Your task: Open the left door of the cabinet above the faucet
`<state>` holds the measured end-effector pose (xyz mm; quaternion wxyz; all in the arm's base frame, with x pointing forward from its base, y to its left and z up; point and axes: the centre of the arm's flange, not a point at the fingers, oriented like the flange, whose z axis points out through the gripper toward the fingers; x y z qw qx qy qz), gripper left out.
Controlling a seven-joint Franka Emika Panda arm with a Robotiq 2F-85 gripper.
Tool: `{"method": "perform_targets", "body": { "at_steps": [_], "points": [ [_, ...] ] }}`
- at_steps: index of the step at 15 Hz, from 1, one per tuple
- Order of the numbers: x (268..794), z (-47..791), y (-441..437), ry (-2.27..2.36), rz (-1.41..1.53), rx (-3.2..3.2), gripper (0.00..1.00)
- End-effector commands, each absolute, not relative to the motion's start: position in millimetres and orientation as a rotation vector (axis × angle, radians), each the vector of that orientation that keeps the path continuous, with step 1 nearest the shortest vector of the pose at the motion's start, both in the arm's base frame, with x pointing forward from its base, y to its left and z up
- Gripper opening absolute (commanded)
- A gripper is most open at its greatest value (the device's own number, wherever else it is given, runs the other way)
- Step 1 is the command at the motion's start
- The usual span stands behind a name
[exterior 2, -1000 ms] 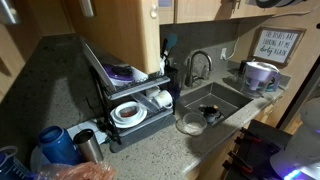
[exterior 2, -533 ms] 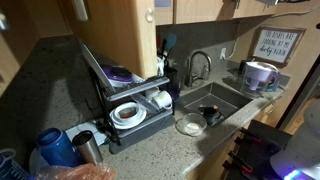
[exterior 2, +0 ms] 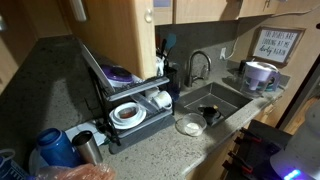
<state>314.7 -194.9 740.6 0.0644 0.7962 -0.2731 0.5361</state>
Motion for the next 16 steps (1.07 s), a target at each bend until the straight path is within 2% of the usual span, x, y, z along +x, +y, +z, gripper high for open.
{"method": "perform_targets", "body": {
  "at_steps": [1, 16],
  "points": [
    [311, 742, -119, -0.747, 1.606, 2.580, 0.01],
    [287, 754, -100, -0.740, 1.542, 2.660, 0.00]
  ]
}}
